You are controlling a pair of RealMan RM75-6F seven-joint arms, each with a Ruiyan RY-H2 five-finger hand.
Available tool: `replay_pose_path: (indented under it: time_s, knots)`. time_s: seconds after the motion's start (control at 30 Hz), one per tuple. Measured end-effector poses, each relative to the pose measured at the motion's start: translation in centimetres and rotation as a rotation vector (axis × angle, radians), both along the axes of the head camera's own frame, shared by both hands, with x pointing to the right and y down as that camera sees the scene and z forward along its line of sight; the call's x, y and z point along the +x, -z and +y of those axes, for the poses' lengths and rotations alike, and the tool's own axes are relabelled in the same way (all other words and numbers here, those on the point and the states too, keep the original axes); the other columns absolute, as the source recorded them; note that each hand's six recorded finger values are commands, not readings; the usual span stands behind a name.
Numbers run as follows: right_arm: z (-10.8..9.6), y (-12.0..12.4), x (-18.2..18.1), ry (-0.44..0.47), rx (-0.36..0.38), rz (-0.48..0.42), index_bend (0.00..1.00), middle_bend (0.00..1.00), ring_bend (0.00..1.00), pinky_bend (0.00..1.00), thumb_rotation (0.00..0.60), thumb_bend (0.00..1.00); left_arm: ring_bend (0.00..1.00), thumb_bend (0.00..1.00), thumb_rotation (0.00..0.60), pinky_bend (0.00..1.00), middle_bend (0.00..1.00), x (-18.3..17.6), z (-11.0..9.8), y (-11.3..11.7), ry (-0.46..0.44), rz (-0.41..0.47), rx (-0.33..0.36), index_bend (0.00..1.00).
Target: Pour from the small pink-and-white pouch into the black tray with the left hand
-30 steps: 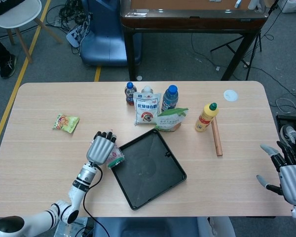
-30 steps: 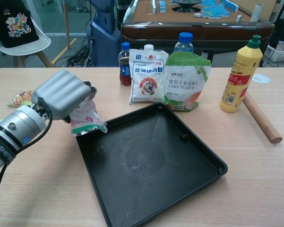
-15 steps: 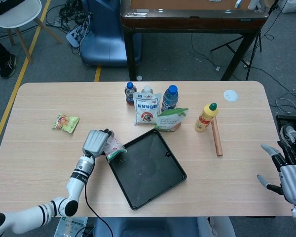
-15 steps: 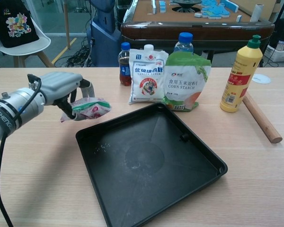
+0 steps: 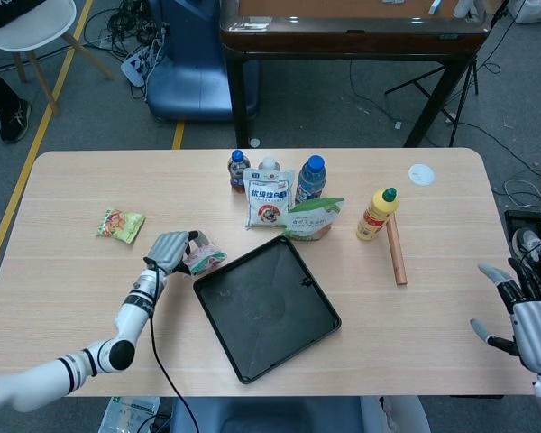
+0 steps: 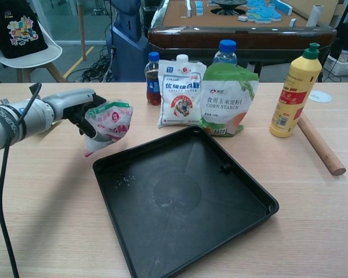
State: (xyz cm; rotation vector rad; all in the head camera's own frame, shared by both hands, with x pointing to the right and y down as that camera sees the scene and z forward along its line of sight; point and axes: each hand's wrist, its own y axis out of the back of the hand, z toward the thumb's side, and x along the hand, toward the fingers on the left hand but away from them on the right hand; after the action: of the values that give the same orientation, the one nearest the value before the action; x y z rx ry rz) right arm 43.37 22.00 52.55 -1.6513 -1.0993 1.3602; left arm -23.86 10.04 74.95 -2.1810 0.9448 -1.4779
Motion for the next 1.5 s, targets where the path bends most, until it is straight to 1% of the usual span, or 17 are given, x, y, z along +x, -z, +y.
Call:
replay_pose_path:
  time_s: [0.13,0.27,0.47,0.73,0.87,1.0,1.07,1.23,1.5]
  knots:
    - [0.0,-0.1,0.0,-0.002,-0.003,0.001,0.16,0.24,0.06,0.09,0.600,0.19,0.47,0.21,0.600,0.53,0.54,-0.5,-0.2,-0.8,-0.005,-0.002,-0.009,0.38]
    - [0.0,-0.1,0.1,-0.006,-0.004,0.003,0.16,0.24,0.06,0.09,0.600,0.19,0.45,0.21,0.600,0.50,0.54,-0.3,0.0,-1.6,-0.036,-0.008,-0.022,0.36]
    - [0.0,-0.2,0.2,-0.011,-0.008,0.004,0.16,0.24,0.06,0.09,0.600,0.19,0.41,0.21,0.600,0.46,0.49,0.4,0.5,-2.1,-0.077,-0.003,-0.055,0.30]
    - [0.1,-0.2,0.4,-0.015,-0.005,0.005,0.16,0.24,0.06,0.09,0.600,0.19,0.34,0.21,0.600,0.41,0.41,0.7,0.3,-2.1,-0.072,0.004,-0.073,0.22]
    - [0.1,-0.2,0.5,-0.018,-0.004,0.004,0.16,0.24,0.06,0.09,0.600,0.19,0.29,0.21,0.597,0.37,0.35,0.7,0.1,-2.0,-0.065,0.005,-0.084,0.15]
    - [0.0,-0.2,0.5,-0.015,-0.003,0.002,0.16,0.24,0.06,0.09,0.600,0.19,0.21,0.21,0.558,0.32,0.25,0.7,0.1,-1.8,-0.063,0.003,-0.091,0.02]
    - [0.0,-0.2,0.5,-0.014,-0.003,0.001,0.16,0.24,0.06,0.09,0.600,0.19,0.20,0.21,0.552,0.30,0.23,0.7,0.1,-1.6,-0.060,0.001,-0.091,0.00]
    - [-0.1,-0.3,0.4,-0.011,-0.003,-0.002,0.16,0.24,0.06,0.09,0.600,0.19,0.18,0.21,0.540,0.28,0.21,0.6,0.1,-1.3,-0.050,0.002,-0.091,0.00]
    - [-0.1,0.0,0.4,-0.008,0.005,-0.005,0.16,0.24,0.06,0.09,0.600,0.19,0.13,0.21,0.537,0.24,0.17,0.1,0.1,-0.2,-0.049,0.000,-0.086,0.00]
